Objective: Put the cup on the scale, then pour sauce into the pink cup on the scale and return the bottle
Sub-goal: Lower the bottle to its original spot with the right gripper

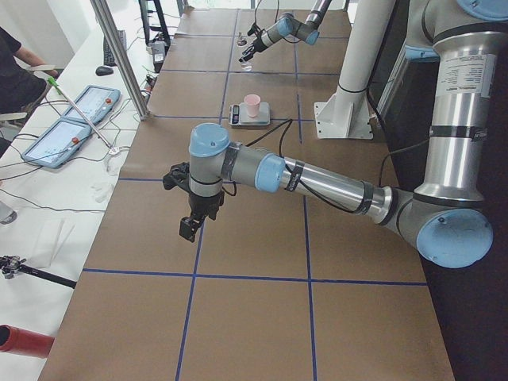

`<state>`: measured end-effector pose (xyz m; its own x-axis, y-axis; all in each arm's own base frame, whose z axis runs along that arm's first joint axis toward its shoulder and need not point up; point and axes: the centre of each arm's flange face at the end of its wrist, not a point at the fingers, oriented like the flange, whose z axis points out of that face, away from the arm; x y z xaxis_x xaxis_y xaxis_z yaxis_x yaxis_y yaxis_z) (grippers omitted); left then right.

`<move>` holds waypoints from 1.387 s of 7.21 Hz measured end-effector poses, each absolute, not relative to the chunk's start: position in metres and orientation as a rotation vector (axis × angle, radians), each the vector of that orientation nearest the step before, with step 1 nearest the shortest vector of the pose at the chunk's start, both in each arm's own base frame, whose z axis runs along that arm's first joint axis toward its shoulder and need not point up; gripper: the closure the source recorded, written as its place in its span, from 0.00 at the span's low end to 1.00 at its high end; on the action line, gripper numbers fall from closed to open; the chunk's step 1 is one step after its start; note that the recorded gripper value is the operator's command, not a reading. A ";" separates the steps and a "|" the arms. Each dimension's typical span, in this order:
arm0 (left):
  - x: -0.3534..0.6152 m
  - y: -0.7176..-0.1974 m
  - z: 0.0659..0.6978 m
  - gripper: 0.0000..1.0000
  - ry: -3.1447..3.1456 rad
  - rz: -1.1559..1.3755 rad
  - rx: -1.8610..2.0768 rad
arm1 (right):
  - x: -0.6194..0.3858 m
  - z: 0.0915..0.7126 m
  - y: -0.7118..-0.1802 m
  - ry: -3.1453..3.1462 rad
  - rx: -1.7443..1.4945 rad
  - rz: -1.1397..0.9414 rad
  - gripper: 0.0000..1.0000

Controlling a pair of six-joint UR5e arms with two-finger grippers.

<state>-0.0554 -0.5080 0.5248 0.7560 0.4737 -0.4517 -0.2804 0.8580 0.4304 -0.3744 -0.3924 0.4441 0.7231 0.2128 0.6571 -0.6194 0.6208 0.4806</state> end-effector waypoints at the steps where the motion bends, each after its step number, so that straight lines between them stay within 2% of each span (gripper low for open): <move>1: -0.055 -0.508 0.525 0.00 0.581 0.420 0.351 | -0.374 0.447 -0.393 -0.582 0.769 0.516 1.00; 10: -0.056 -0.508 0.526 0.00 0.580 0.420 0.349 | -0.386 0.454 -0.391 -0.581 0.775 0.538 1.00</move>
